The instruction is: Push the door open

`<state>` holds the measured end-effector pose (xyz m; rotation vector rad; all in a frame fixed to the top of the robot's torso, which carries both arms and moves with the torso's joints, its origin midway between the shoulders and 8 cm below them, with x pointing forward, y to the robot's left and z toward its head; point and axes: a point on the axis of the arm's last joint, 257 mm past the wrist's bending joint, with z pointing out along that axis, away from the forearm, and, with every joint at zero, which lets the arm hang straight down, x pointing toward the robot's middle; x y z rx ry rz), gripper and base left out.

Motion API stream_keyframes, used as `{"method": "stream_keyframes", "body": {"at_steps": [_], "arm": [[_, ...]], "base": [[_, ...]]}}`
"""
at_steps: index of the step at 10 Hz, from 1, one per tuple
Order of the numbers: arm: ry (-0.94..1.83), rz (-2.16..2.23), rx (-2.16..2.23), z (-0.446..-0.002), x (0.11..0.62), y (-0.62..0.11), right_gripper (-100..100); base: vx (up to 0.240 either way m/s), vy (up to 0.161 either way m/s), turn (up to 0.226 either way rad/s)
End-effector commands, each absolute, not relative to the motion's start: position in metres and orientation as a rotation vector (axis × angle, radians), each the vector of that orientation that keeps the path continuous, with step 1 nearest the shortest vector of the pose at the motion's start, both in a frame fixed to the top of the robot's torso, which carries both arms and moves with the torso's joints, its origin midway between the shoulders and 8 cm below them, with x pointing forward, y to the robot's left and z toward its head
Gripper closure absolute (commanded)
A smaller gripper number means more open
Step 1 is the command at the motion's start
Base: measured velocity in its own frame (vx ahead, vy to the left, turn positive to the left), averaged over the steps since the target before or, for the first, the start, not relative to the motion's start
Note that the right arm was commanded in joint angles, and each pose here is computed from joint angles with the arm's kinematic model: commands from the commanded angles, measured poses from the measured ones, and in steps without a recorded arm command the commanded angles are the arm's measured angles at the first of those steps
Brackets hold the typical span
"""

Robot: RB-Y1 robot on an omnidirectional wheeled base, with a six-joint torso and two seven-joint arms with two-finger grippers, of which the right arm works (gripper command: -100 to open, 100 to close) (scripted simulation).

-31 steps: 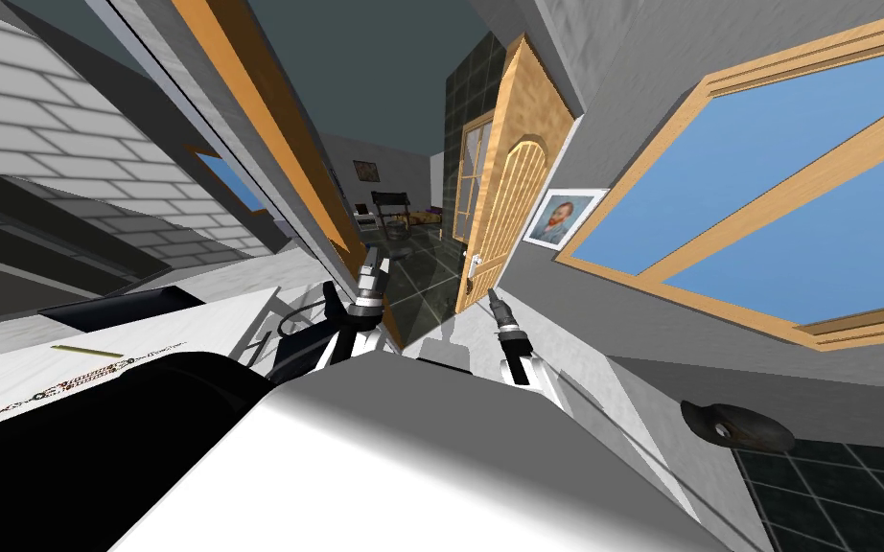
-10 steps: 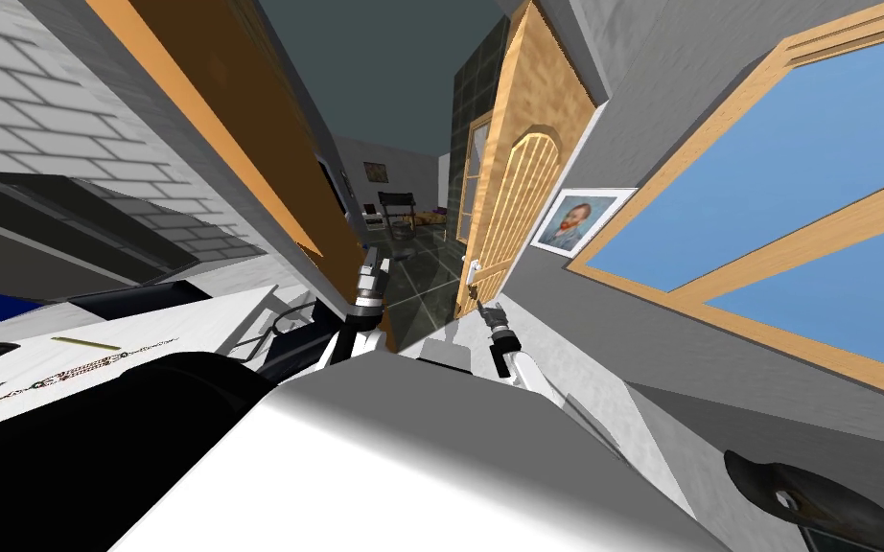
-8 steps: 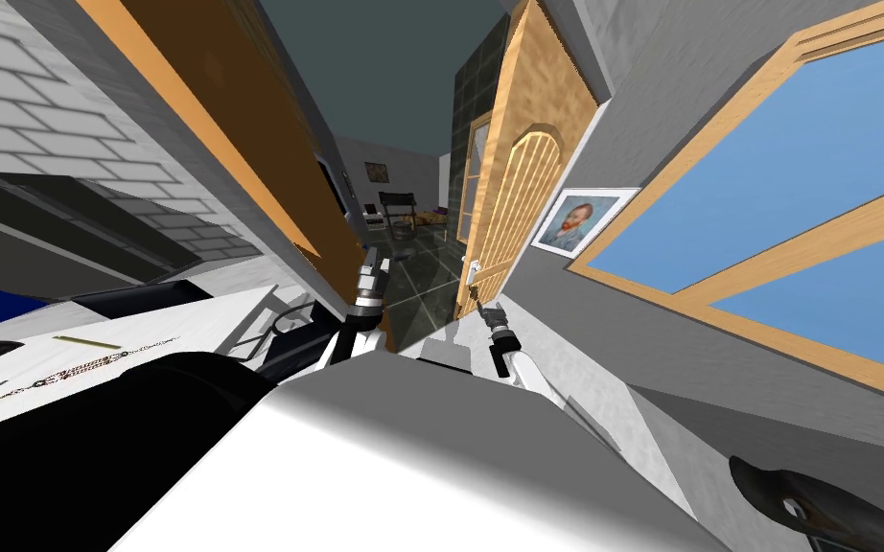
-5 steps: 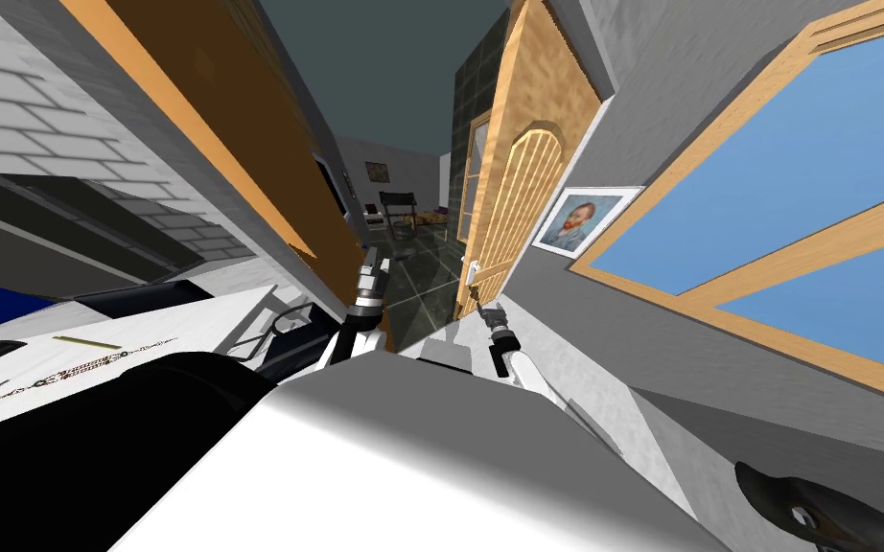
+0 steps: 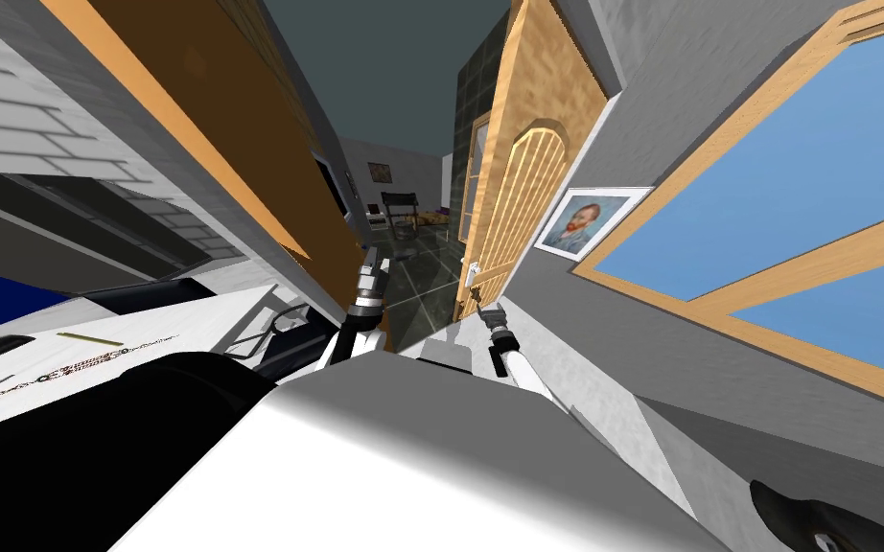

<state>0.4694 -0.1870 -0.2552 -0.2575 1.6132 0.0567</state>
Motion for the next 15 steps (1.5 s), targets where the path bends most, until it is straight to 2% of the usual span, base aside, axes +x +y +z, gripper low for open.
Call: {"method": "stream_keyframes", "body": {"at_steps": [1,15], "arm": [[1.605,0.003,-0.309,-0.259,0.470,-0.189,-100],[1.468,-0.333,-0.669,-0.272,0.476,-0.198,-100]], "base": [[0.059,-0.031,0.037],[0.048,-0.040,0.035]]}}
